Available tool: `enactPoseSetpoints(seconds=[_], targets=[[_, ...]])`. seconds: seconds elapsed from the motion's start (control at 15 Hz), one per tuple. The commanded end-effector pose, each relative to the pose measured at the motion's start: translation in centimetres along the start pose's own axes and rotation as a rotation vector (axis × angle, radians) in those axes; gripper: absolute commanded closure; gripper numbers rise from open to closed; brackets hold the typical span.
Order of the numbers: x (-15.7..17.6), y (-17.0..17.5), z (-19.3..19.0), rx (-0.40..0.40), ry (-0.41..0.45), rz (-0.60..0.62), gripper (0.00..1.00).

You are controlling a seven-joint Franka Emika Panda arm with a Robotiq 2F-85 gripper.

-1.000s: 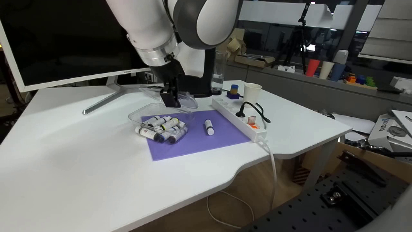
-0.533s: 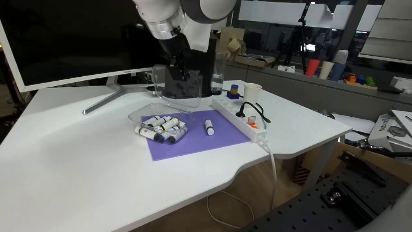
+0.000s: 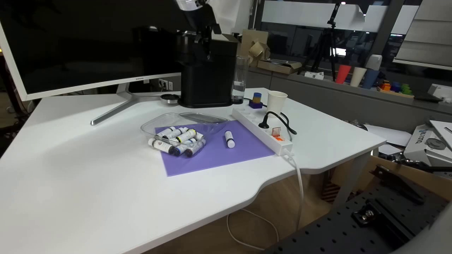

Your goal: Open the plastic container on the table

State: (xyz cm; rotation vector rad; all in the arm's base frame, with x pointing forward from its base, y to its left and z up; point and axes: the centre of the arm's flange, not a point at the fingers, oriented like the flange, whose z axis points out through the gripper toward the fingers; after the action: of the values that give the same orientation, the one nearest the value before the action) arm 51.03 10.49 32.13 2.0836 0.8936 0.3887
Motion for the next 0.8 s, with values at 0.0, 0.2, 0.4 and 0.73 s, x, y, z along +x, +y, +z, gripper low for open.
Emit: enactPoseSetpoints(seconds=[0.0,0.2,0.4,0.73], targets=[[-1.3,1.8,-1.1,0.049,-0.020,0.053,0.00],[-2.0,2.3,-1.8,0.187,-0.039,0.065,0.00],[-2.6,2.5,-2.8,0.383,-0.048,0.076,0.00],[-3.9,3.0,-4.9,0.568,-0.073,0.098,0.00]])
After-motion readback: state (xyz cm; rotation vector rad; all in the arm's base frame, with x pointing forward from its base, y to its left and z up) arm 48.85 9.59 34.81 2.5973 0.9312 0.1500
